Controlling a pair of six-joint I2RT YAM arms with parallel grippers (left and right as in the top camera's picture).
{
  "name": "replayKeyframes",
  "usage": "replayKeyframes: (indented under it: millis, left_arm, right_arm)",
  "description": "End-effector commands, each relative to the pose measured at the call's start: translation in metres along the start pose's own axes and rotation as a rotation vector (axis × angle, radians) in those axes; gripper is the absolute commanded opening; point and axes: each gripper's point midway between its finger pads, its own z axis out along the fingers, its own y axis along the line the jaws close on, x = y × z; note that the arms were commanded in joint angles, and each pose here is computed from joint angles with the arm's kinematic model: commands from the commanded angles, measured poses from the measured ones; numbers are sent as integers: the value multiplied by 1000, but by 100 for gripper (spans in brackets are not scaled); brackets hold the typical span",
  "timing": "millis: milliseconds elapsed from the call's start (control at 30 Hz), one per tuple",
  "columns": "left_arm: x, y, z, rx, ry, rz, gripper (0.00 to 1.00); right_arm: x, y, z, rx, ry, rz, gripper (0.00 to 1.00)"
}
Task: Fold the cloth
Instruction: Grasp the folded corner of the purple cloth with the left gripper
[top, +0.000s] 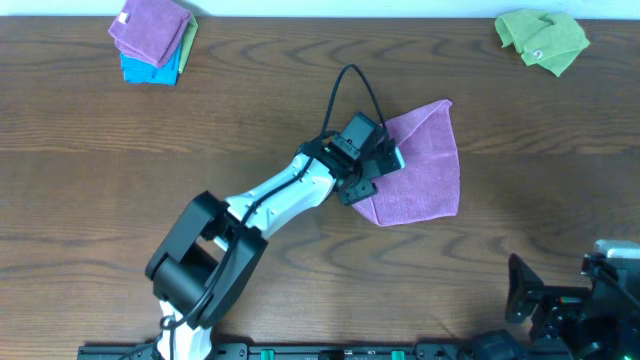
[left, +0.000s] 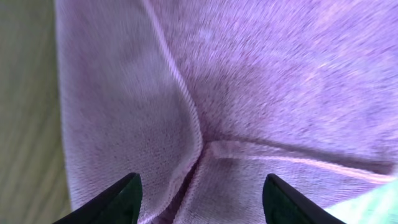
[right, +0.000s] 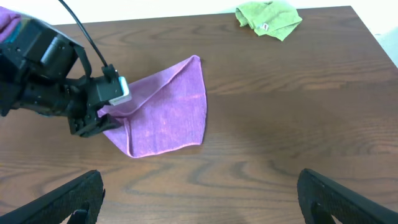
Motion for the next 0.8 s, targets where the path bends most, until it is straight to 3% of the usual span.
replayKeyframes:
  millis: [0,333,767]
  left_arm:
    - [1,10,9,0,-3,6,64]
    - [-12,21,9,-38,-65,7,59]
    - [-3,15,19,12,-46,-5,52]
  right_arm:
    - [-1,-4,1,26,0,22,99]
    - [1,-4,1,26,7,21,99]
    - [2,-4,1,27,11,19,99]
